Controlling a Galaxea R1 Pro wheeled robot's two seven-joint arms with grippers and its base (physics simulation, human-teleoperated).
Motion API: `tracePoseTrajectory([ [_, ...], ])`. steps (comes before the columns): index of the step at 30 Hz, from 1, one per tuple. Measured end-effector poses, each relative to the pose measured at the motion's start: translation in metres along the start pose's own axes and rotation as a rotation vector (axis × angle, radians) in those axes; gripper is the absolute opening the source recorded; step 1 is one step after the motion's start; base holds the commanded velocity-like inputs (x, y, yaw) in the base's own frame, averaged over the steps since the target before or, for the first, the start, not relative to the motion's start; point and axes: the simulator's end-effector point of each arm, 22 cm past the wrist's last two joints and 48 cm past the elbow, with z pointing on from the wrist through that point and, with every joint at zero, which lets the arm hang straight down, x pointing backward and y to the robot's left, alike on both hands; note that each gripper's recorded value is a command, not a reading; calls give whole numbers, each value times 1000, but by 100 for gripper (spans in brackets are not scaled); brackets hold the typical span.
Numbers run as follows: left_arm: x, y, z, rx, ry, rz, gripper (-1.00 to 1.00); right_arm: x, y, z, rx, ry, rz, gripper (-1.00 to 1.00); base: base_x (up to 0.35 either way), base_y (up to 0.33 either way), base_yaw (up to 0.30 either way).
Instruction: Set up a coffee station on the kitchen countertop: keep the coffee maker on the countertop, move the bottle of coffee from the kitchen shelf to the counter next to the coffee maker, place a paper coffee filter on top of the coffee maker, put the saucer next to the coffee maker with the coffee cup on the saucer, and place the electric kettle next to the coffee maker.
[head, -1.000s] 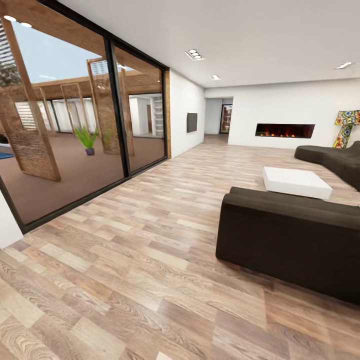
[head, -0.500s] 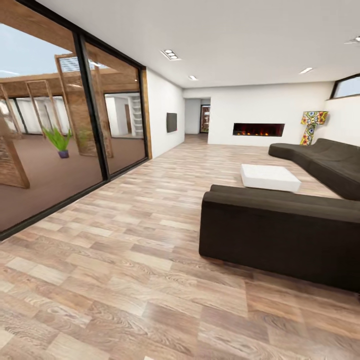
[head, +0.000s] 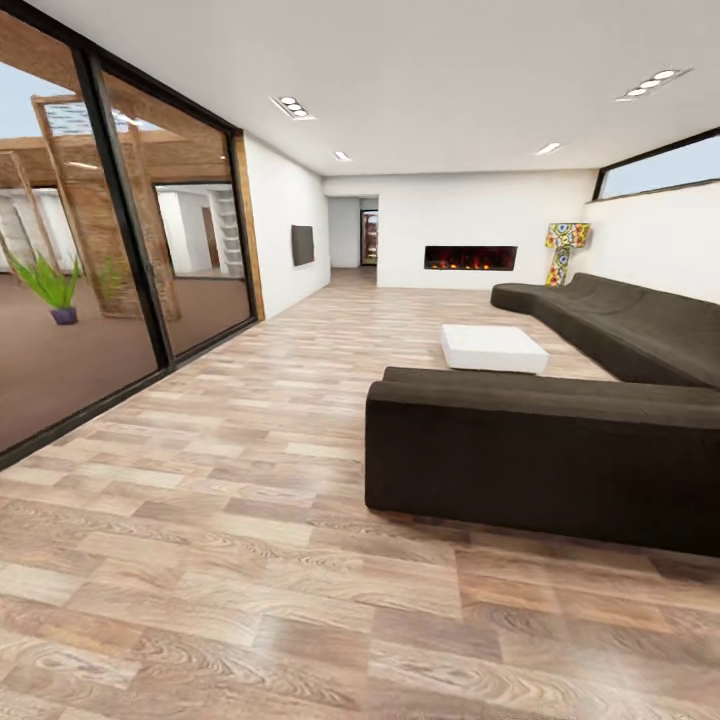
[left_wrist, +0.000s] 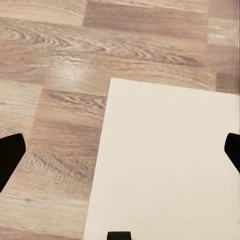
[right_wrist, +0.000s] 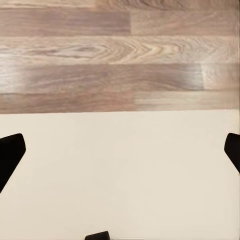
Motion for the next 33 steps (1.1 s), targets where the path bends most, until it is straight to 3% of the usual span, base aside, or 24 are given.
tracePoseTrajectory([
  [19,0,0,0,0,0,0,100,0,0,0,0,0,0,100,13,0,-266],
  [33,0,-1,0,2,-2,0,100,0,0,0,0,-1,0,100,274,0,-266],
])
